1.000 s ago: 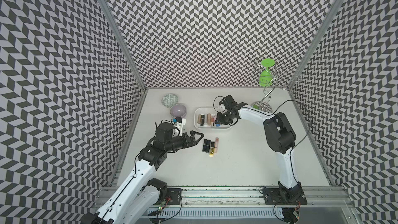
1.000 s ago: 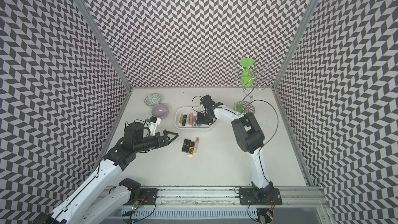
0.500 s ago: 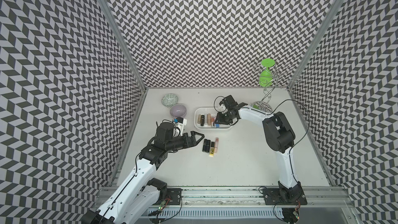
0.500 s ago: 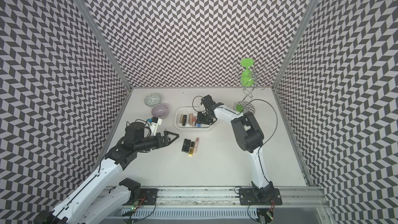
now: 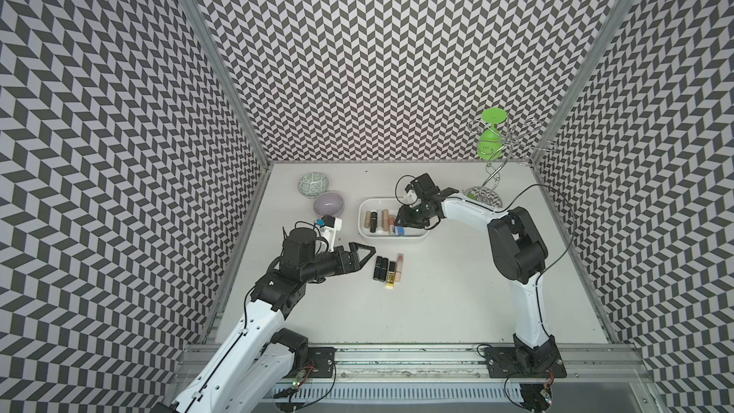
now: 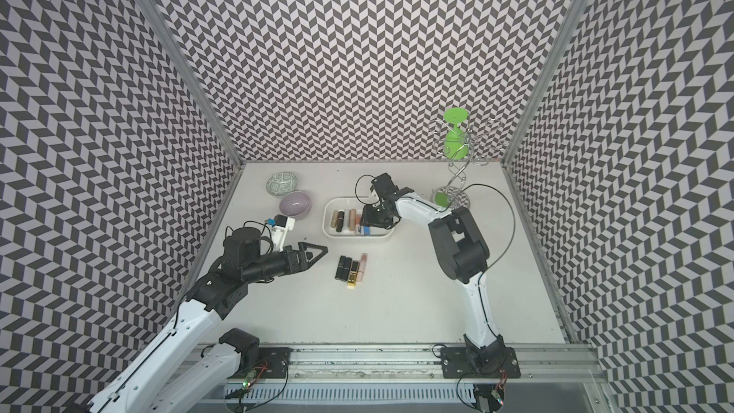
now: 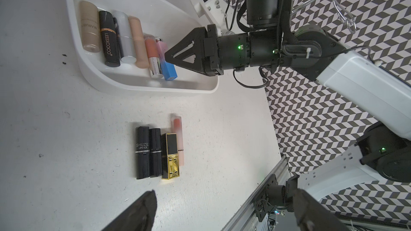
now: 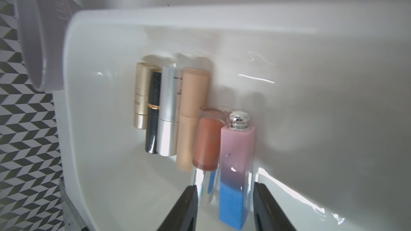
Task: Put the lipstick into the storage box
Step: Place the lipstick in the storage box, then pick up the lipstick at the center of the board.
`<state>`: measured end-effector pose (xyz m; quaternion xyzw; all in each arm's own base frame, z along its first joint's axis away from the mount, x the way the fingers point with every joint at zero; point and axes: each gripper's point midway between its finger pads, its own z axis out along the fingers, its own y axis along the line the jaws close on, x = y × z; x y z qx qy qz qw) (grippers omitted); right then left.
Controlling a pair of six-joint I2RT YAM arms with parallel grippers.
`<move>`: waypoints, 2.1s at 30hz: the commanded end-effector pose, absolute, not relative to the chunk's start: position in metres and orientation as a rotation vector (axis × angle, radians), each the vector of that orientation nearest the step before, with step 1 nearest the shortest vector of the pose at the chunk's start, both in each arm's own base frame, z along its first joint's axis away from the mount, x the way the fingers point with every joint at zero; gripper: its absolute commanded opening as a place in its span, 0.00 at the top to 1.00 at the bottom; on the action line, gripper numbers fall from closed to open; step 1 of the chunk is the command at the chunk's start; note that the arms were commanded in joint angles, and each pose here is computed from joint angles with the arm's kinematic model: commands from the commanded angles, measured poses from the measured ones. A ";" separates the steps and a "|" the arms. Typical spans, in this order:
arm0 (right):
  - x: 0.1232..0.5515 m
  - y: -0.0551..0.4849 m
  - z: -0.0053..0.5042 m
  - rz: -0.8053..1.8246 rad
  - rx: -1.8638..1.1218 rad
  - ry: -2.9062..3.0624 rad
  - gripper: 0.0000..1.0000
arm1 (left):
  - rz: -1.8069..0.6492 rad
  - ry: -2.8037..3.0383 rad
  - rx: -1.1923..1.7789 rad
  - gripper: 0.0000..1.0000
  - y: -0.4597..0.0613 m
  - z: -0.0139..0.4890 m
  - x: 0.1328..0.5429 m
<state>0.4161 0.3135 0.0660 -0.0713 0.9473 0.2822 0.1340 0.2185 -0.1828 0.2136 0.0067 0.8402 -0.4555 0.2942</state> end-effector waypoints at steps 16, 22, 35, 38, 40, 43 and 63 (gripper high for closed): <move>0.361 0.290 0.199 0.955 -0.249 2.507 0.48 | -1.251 2.195 -0.032 0.01 -0.180 0.208 0.214; 0.331 0.272 0.198 0.946 -0.256 2.512 0.47 | -1.287 2.177 -0.103 0.01 -0.180 0.200 0.218; 0.261 0.272 0.147 0.912 -0.240 2.617 0.46 | -1.304 2.190 -0.170 0.01 -0.179 0.181 0.221; 0.249 0.285 0.132 0.890 -0.266 2.647 0.46 | -1.312 2.192 -0.183 0.01 -0.179 0.180 0.220; 0.244 0.292 0.121 0.857 -0.276 2.674 0.45 | -1.310 2.192 -0.186 0.01 -0.178 0.180 0.220; 0.242 0.299 0.106 0.790 -0.277 2.709 0.44 | -1.310 2.190 -0.181 0.01 -0.177 0.181 0.216; 0.265 0.311 0.052 0.533 -0.324 2.797 0.42 | -1.286 2.183 -0.190 0.01 -0.171 0.183 0.208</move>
